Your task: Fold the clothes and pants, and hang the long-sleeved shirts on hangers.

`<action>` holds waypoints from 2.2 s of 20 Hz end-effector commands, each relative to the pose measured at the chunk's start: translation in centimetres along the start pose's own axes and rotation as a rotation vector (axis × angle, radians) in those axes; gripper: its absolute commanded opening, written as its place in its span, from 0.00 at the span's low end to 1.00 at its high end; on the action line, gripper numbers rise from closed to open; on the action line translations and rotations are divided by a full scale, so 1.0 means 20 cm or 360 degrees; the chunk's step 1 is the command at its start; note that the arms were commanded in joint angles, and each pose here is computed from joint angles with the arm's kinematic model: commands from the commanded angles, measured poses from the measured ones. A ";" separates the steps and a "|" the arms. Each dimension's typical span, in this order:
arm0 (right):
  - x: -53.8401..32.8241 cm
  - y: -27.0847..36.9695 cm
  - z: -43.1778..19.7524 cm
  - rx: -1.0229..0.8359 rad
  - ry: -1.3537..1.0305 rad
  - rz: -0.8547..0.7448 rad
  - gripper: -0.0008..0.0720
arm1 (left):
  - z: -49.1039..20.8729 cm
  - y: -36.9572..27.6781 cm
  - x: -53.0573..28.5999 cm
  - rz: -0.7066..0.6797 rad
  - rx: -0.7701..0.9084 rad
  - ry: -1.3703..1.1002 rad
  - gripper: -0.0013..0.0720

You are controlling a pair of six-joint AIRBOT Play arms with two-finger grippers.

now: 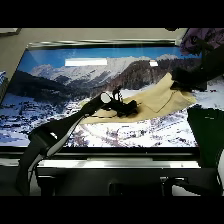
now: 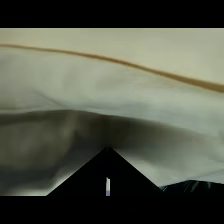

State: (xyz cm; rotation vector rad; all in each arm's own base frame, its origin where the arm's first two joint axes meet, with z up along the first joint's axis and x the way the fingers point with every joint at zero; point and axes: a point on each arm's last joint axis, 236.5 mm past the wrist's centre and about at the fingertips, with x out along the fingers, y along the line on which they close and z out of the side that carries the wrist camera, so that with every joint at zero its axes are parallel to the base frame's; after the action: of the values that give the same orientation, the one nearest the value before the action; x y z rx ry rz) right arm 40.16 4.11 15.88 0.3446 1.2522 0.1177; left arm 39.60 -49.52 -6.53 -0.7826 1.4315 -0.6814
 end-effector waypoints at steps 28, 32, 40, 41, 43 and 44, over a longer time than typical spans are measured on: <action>0.92 1.54 -0.38 0.0296 0.0205 0.0618 0.05 | 0.47 0.60 -2.65 0.1023 -0.0062 -0.0863 0.04; 1.04 1.60 -0.44 0.0334 0.0265 0.0652 0.05 | 0.48 0.62 -2.65 0.1026 -0.0066 -0.0863 0.04; 1.14 1.82 -0.49 0.0246 0.0227 0.0879 0.23 | 0.48 0.63 -2.64 0.1028 -0.0074 -0.0851 0.04; 1.13 1.84 -0.50 0.0231 0.0230 0.0906 0.33 | 0.48 0.64 -2.64 0.1028 -0.0076 -0.0849 0.04; 1.07 1.88 -0.52 0.0152 0.0246 0.0989 0.44 | 0.48 0.64 -2.64 0.1028 -0.0077 -0.0849 0.04; 1.01 1.90 -0.51 0.0129 0.0232 0.1024 0.57 | 0.48 0.64 -2.64 0.1028 -0.0077 -0.0849 0.04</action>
State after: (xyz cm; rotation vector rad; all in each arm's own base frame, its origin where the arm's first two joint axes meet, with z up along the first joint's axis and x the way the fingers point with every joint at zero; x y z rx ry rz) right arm 41.23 46.43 4.75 0.8127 1.2916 0.5540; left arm 46.47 1.10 14.22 -0.4416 1.1080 0.0622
